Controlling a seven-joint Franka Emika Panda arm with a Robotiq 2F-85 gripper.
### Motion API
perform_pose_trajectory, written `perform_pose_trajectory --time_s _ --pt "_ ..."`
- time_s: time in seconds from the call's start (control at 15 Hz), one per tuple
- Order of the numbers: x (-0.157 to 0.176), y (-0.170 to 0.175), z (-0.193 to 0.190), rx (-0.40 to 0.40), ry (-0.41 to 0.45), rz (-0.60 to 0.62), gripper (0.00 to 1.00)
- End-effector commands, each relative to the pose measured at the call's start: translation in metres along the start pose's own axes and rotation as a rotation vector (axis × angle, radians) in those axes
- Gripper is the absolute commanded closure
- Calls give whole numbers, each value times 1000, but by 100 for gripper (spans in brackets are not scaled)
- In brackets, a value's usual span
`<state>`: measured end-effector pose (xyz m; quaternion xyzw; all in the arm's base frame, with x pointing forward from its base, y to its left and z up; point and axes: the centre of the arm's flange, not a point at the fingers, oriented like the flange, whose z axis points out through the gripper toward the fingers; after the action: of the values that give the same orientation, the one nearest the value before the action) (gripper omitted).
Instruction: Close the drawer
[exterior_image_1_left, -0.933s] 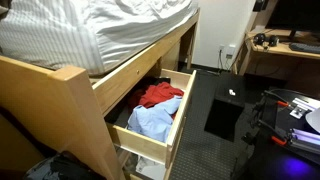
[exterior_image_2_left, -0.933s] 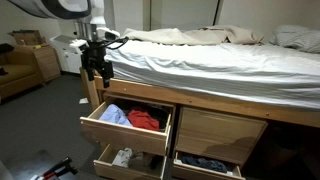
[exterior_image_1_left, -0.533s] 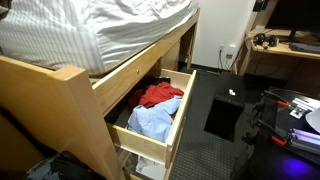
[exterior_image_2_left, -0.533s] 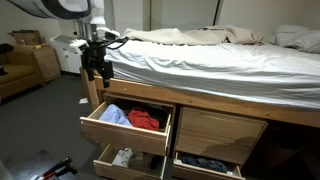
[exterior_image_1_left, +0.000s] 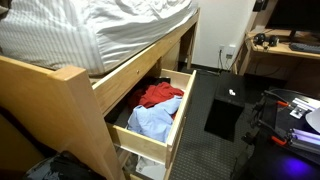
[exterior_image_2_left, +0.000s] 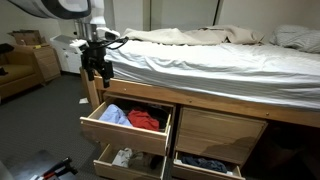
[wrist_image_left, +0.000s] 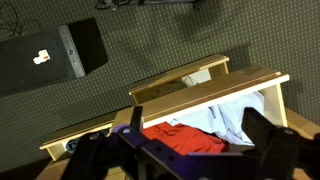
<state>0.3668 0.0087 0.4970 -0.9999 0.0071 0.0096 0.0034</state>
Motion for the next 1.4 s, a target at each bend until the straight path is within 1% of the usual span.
perform_pose_trajectory --time_s 0.0,0.07,0.13,0.27,0.33,0.6,0.67,0.73,0.93,1.0,1.07,1.13,1.2,1.33 --pt "-15 -24 -68 -9 -48 6 0" --pt "-3 -42 -55 -31 -132 2 0" --pt "-14 -56 -22 -25 -212 -2 0" --pt "-49 -82 17 -62 -309 -4 0" --pt "-59 -93 30 -80 -366 -9 0" --pt "-81 -114 60 -149 -592 -33 0" --pt "-77 -107 47 -140 -497 -36 0" --pt "-80 -109 53 -152 -535 -41 0" --pt "-80 -110 59 -159 -565 -43 0" --pt "-65 -111 -5 -136 -499 0 0" --pt "-63 -109 -11 -150 -463 26 0" --pt "-59 -108 -29 -183 -417 57 0" --pt "-72 -118 0 -205 -381 86 0" --pt "-87 -121 16 -223 -349 124 0"
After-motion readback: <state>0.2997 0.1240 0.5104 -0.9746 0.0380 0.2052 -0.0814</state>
